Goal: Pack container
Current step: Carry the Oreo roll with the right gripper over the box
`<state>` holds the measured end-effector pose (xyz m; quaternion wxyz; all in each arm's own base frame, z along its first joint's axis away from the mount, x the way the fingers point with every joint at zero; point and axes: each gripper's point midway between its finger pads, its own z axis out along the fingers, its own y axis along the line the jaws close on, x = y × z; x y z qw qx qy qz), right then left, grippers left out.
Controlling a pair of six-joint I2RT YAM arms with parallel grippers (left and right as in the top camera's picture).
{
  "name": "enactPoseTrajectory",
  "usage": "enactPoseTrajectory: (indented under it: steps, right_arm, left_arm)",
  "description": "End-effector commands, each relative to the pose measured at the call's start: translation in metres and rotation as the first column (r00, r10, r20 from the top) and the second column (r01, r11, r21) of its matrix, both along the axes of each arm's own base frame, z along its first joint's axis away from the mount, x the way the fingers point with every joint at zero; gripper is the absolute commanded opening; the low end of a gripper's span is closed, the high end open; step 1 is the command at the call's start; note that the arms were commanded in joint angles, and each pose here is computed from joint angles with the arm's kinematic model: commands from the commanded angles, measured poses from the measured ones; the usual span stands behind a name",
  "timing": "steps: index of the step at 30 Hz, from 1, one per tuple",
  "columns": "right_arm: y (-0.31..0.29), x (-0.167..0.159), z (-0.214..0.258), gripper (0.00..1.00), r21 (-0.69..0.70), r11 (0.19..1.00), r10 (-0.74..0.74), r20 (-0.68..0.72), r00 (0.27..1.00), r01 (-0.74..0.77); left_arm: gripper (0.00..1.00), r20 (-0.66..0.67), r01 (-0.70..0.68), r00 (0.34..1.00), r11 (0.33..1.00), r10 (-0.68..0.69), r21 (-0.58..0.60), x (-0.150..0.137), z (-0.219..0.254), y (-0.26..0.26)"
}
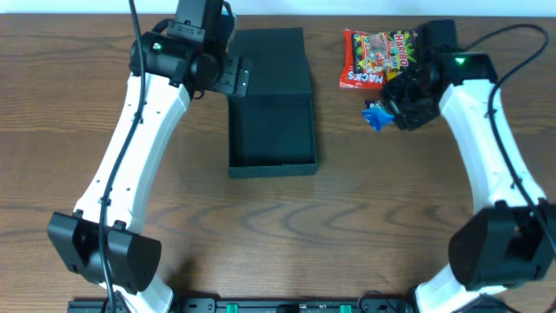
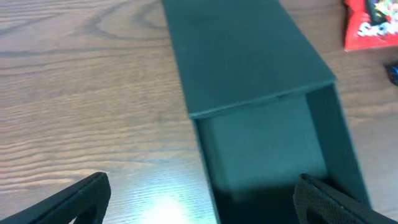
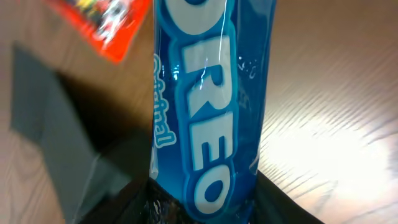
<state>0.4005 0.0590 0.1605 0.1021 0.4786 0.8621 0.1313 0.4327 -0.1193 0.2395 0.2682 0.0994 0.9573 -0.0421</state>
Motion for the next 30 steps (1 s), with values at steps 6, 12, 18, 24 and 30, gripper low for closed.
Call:
enactPoseTrajectory:
  steps: [6, 12, 18, 24, 30]
  right_arm:
    - [0.083, 0.002, 0.014, 0.45, 0.001, 0.995, 0.099, 0.099, 0.990, -0.099]
    - [0.154, 0.020, 0.018, 0.45, 0.018, 0.993, 0.106, 0.252, 0.962, -0.115]
    - [0.216, 0.038, -0.006, 0.45, 0.126, 0.986, 0.062, 0.304, 0.951, -0.105]
    - [0.233, 0.044, -0.034, 0.39, 0.215, 0.977, -0.042, 0.244, 0.969, -0.012]
    - [0.244, 0.035, -0.038, 0.35, 0.250, 0.967, -0.002, 0.207, 0.978, -0.051]
  left_arm:
    - [0.95, 0.006, -0.193, 0.981, 0.981, 0.193, 0.021, 0.015, 0.000, 0.079]
    - [0.95, 0.011, -0.333, 0.943, 0.943, 0.333, 0.002, 0.019, 0.001, 0.134]
    - [0.95, 0.019, -0.405, 0.914, 0.914, 0.405, -0.011, 0.019, 0.003, 0.162]
    - [0.95, 0.015, -0.420, 0.907, 0.907, 0.420, -0.018, 0.018, 0.002, 0.165]
    - [0.95, 0.010, -0.421, 0.907, 0.907, 0.421, -0.033, 0.019, 0.002, 0.162]
